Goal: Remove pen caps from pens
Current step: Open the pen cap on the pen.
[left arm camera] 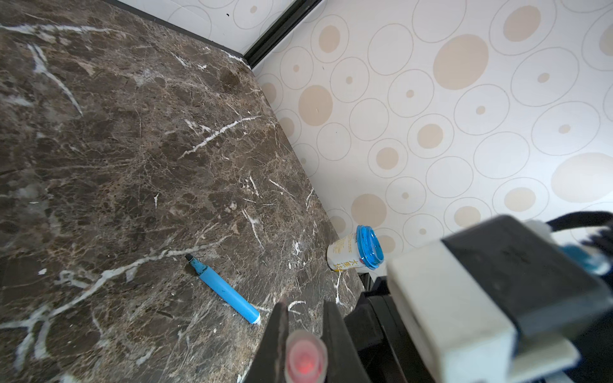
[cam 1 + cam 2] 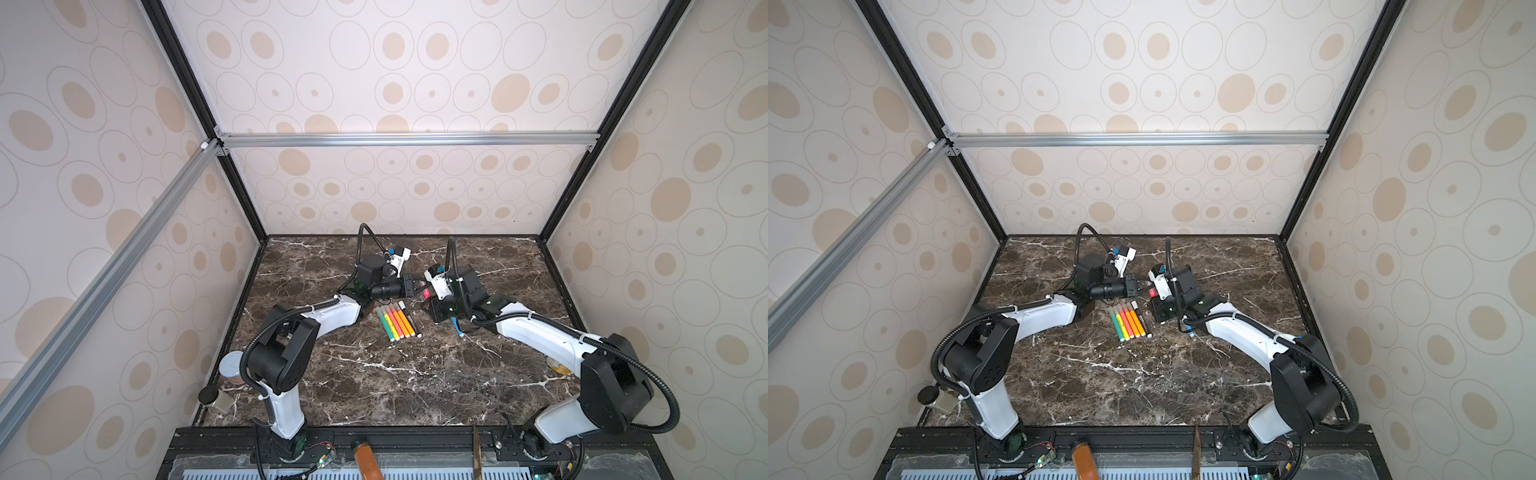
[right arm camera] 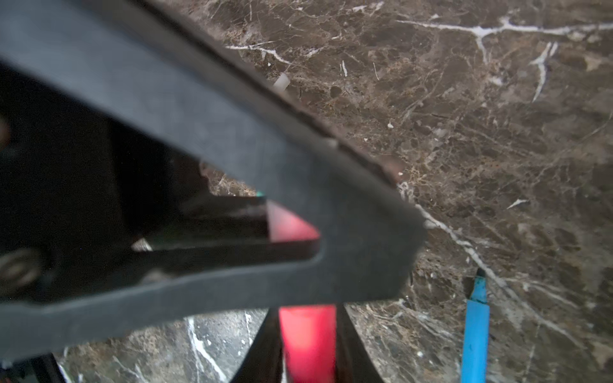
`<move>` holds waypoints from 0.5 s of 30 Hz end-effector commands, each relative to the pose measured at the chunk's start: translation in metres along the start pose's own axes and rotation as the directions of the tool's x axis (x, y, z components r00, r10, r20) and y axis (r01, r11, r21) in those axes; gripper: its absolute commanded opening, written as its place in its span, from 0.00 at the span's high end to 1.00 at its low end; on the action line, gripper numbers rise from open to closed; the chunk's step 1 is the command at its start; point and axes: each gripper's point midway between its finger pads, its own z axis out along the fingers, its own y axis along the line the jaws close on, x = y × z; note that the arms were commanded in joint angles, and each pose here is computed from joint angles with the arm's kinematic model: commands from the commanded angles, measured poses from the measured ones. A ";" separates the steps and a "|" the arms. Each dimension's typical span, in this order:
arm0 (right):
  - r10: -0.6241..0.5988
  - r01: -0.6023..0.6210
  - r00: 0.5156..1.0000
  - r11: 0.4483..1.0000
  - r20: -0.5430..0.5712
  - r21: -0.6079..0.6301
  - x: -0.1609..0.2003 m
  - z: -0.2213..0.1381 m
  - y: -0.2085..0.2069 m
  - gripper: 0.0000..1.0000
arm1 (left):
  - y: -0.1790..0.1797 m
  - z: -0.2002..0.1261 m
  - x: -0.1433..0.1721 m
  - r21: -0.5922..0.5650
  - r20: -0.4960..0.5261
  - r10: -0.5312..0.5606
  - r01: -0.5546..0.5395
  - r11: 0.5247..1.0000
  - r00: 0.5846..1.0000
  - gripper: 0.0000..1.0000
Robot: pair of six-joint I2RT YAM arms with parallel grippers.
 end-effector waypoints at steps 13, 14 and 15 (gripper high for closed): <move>0.014 -0.014 0.999 1.000 -0.034 0.007 0.041 0.001 -0.003 1.00 | 0.007 0.002 -0.034 -0.086 0.006 0.091 -0.090 0.992 0.996 1.00; 0.013 -0.012 0.999 1.000 -0.043 0.016 0.049 0.000 -0.003 1.00 | 0.010 0.000 -0.043 -0.098 0.014 0.098 -0.096 0.991 0.995 1.00; 0.011 -0.010 0.999 1.000 -0.046 0.020 0.056 -0.002 -0.002 1.00 | 0.013 -0.002 -0.050 -0.107 0.021 0.101 -0.098 0.989 0.995 1.00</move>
